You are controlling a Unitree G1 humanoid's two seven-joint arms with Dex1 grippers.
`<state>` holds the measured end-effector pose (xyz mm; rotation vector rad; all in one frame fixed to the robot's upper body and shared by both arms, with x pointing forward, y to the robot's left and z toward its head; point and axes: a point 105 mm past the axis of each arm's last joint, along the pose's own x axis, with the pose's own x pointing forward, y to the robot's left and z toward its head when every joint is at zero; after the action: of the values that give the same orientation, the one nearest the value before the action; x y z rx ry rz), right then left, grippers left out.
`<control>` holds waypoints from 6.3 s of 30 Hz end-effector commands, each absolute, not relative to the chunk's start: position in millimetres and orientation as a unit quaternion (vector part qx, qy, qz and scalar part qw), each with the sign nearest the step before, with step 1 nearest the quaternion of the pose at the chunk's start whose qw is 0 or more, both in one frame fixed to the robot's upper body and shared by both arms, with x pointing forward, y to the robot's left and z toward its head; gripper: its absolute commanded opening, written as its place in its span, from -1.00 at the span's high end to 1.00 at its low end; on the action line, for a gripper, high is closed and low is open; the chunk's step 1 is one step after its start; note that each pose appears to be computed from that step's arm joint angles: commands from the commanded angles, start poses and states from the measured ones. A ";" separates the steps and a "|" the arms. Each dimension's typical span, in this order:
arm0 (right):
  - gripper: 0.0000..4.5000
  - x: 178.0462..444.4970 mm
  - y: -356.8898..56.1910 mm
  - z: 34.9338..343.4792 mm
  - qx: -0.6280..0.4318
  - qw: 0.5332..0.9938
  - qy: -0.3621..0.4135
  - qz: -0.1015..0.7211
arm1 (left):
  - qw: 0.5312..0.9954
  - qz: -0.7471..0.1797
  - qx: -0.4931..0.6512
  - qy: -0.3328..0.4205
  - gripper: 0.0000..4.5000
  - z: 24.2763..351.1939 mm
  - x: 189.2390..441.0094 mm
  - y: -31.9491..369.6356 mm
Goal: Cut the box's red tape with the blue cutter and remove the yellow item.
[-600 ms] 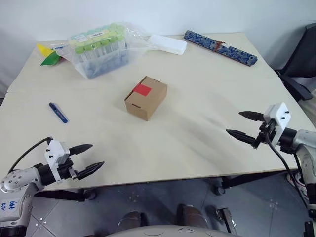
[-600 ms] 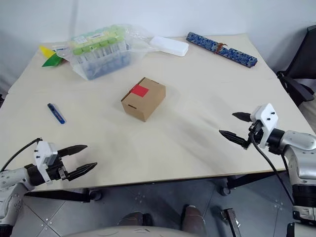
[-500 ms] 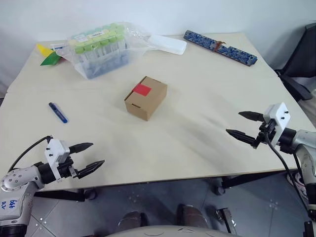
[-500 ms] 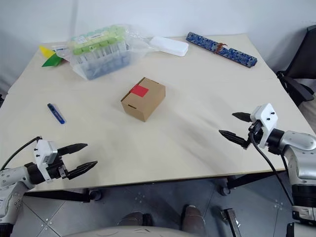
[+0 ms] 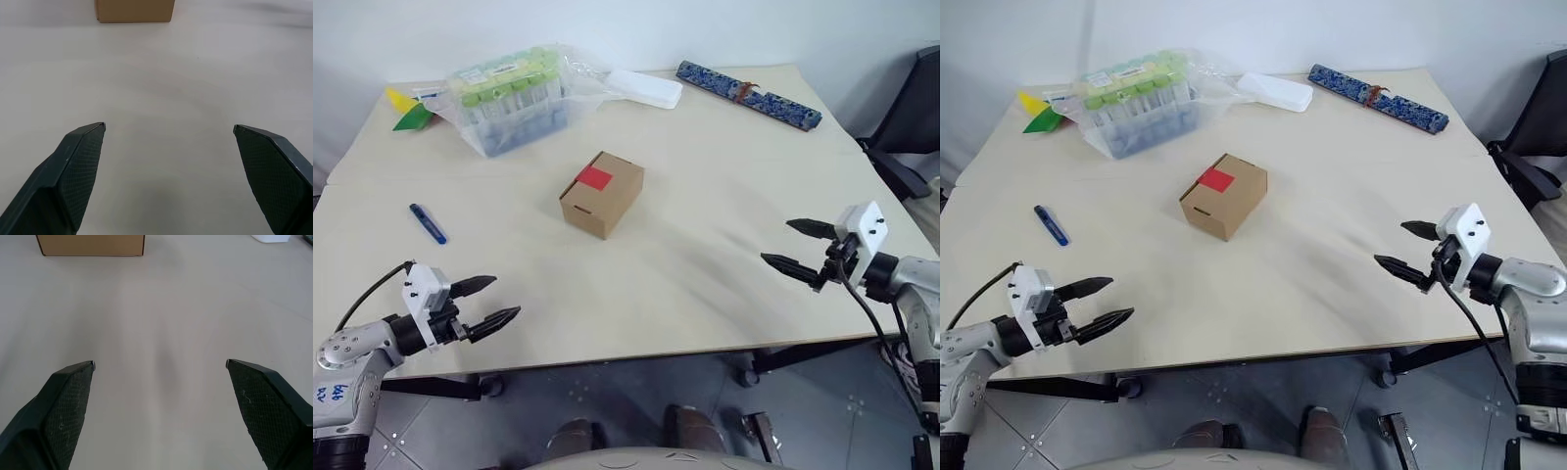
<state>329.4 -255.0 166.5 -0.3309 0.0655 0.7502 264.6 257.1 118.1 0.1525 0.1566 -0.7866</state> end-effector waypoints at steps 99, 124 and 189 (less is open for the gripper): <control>1.00 404.3 -29.0 188.8 -0.086 0.917 0.045 0.387 | 0.923 -0.386 -0.009 -0.001 0.99 185.1 448.0 136.4; 1.00 319.0 32.7 204.3 -0.108 0.872 0.054 0.474 | 0.920 -0.386 0.008 0.071 0.99 150.8 424.0 184.1; 1.00 427.3 -34.9 184.8 -0.142 0.874 0.077 0.459 | 0.912 -0.344 -0.118 0.191 0.99 132.5 331.6 188.6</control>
<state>432.4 -36.8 176.5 -0.3062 0.1892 0.9316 326.6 189.3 125.4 -0.2660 0.4328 -0.6992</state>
